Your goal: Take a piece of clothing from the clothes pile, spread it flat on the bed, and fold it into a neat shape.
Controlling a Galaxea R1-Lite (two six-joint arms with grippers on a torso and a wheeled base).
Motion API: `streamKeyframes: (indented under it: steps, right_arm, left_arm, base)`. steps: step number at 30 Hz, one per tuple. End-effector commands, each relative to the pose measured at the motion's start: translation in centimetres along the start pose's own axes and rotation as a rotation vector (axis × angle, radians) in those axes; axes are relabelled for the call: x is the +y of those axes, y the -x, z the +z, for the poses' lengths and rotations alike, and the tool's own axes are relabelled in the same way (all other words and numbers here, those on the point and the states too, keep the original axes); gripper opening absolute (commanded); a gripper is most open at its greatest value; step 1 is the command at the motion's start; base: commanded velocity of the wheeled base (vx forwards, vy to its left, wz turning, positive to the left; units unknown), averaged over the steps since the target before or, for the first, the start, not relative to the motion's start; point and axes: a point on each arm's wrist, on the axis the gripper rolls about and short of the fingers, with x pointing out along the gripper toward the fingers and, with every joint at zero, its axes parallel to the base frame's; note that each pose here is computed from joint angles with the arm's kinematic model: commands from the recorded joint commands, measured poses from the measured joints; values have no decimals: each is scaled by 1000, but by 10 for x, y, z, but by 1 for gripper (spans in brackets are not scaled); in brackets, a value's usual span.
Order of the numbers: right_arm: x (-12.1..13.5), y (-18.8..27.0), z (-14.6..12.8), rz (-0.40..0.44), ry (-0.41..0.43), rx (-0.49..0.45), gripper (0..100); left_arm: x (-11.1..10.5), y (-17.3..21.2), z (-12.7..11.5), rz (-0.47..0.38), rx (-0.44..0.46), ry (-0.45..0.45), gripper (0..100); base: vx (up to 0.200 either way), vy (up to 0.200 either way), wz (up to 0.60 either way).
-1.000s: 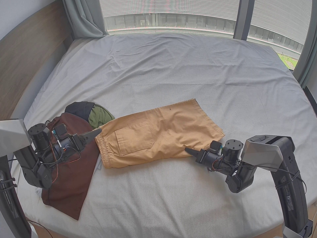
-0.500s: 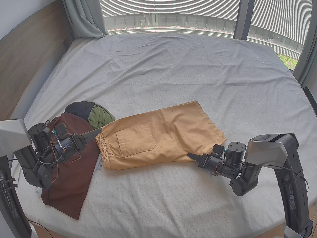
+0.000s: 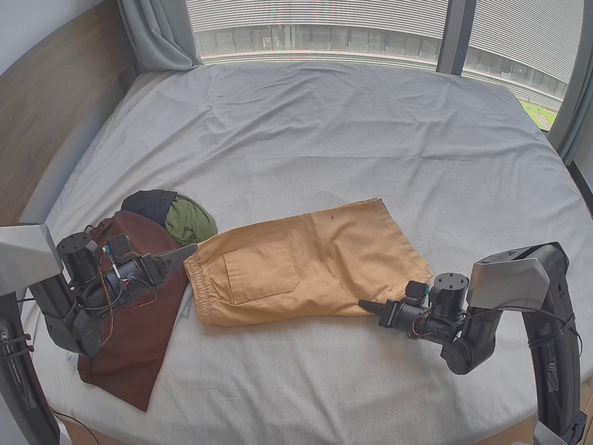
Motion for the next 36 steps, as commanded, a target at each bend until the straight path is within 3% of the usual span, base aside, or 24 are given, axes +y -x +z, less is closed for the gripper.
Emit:
streamKeyframes:
  steps: [1, 22, 25, 35, 36]
  right_arm:
    - [8, 15, 0, -19, 7, 18, 0]
    - [26, 79, -28, -203, 36, 135, 0]
    - [26, 79, -30, -207, 38, 141, 0]
    - [27, 78, -30, -201, 40, 142, 0]
    - [27, 78, -30, -203, 39, 143, 100]
  left_arm:
    - [-1, 0, -2, -2, 5, 2, 100]
    - [-9, -4, -2, -18, 6, -40, 100]
    - [-8, -4, -3, -16, 8, -79, 100]
    - [-8, -3, -6, -27, 22, -78, 100]
    - [-8, -3, -6, -34, 25, -78, 100]
  base:
    - [0, 0, 0]
    - [0, 0, 0]
    - [0, 0, 0]
    - [0, 0, 0]
    - [0, 0, 0]
